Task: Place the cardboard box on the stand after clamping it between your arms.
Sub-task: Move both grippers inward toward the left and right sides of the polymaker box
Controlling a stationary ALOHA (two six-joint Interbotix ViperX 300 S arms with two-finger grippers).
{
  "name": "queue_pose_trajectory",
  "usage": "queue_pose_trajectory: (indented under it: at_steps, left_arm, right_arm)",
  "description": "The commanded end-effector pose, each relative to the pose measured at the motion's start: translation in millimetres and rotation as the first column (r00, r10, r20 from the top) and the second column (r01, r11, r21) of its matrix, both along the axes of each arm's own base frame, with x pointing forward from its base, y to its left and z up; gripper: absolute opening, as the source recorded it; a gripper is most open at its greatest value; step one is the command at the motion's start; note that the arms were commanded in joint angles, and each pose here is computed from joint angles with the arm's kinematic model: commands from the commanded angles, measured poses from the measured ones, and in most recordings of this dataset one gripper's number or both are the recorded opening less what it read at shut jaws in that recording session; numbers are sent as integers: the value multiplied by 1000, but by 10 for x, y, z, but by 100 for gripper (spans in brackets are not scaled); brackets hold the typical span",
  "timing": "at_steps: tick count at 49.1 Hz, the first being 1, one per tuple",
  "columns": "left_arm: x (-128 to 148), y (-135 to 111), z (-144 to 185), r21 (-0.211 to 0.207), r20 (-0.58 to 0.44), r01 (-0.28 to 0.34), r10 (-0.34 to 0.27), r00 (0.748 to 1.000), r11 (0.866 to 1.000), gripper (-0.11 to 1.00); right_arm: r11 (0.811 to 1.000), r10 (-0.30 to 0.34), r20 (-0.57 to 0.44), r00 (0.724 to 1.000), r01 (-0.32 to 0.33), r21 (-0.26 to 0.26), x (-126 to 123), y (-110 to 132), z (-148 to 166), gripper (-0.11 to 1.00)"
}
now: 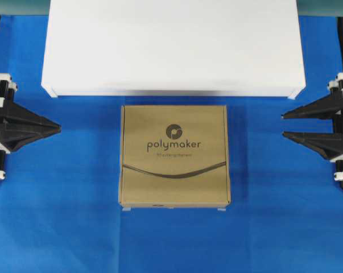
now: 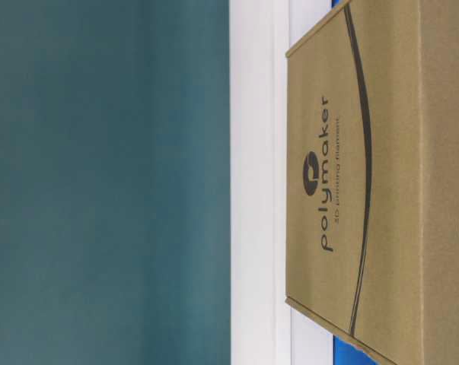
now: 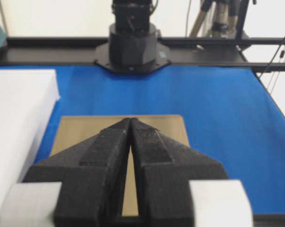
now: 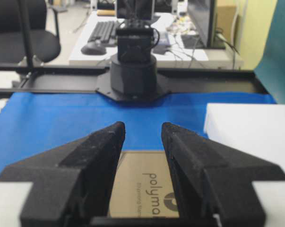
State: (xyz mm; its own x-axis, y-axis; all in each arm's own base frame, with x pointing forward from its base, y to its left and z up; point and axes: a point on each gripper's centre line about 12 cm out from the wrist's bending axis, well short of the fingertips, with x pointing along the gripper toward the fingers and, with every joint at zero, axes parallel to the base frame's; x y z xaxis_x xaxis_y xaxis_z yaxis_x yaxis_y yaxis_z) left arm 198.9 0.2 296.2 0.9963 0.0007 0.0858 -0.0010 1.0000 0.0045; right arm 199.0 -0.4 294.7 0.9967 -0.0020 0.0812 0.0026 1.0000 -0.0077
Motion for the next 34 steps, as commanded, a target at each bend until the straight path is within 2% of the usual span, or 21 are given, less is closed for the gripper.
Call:
queue_pose_trajectory:
  at_steps: [1,3,8,11,16,22,23,34]
  left_arm:
    - [67,-5,63,22,-32,5,-4,999,1000,5]
    - [99,1,53,22,-74,3,-1,997,1000,5]
    - [187,8,45,21,-188,-1,4,982,1000,0]
    - [240,10,47,27,-259,0,7,966,1000,0]
    - [329,21,43,35,-377,-3,16,926,999,0]
    - [437,31,-39,50,-520,3,24,854,999,0]
    - [454,32,-59,54,-541,5,25,841,999,0]
    - [599,42,-252,78,-703,30,34,710,996,0]
  right_arm:
    - [1000,-4,11,1000,4,24,16,-11,44,14]
    - [999,-8,-21,1000,9,52,24,-18,28,14]
    - [995,-10,-158,987,26,100,43,-34,-32,4]
    - [994,-8,-253,968,36,105,43,-37,-69,1]
    - [993,-2,-403,915,48,105,33,-38,-114,1]
    - [993,10,-578,816,59,100,29,-30,-224,1]
    - [994,12,-619,786,61,96,29,-29,-256,1]
    - [996,8,-826,564,68,56,69,-40,-498,1]
